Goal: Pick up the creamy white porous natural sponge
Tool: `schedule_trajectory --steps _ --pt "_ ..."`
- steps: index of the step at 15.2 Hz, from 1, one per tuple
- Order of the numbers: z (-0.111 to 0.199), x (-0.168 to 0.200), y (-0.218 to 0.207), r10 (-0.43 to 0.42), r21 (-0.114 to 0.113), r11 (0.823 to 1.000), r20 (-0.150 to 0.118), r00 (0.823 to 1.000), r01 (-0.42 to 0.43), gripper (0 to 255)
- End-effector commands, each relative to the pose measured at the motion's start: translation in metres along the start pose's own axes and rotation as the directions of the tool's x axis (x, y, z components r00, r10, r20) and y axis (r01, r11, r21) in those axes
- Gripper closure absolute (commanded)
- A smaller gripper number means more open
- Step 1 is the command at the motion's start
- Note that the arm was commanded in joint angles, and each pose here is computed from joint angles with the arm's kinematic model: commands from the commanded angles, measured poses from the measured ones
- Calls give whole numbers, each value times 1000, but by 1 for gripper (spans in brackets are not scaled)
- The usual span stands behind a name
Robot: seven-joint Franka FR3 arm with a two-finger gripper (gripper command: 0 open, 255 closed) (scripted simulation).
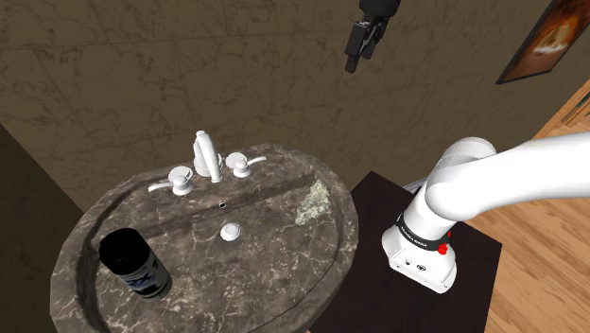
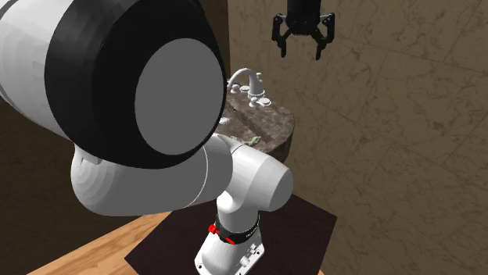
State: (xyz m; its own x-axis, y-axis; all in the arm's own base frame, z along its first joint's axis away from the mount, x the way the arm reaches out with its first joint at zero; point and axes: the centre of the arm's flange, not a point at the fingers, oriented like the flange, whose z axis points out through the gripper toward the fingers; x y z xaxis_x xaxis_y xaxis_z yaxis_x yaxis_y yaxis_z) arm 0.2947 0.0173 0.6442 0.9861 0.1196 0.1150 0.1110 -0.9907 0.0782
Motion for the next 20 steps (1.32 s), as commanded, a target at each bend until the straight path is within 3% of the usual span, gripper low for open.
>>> schedule_trajectory --steps 1,10,20 --pt "0 0 0 0 0 1000 0 1000 0 0" --pt "106 10 -62 96 -55 994 115 989 -91 0" --pt "228 12 -123 207 -128 975 233 950 -182 0"
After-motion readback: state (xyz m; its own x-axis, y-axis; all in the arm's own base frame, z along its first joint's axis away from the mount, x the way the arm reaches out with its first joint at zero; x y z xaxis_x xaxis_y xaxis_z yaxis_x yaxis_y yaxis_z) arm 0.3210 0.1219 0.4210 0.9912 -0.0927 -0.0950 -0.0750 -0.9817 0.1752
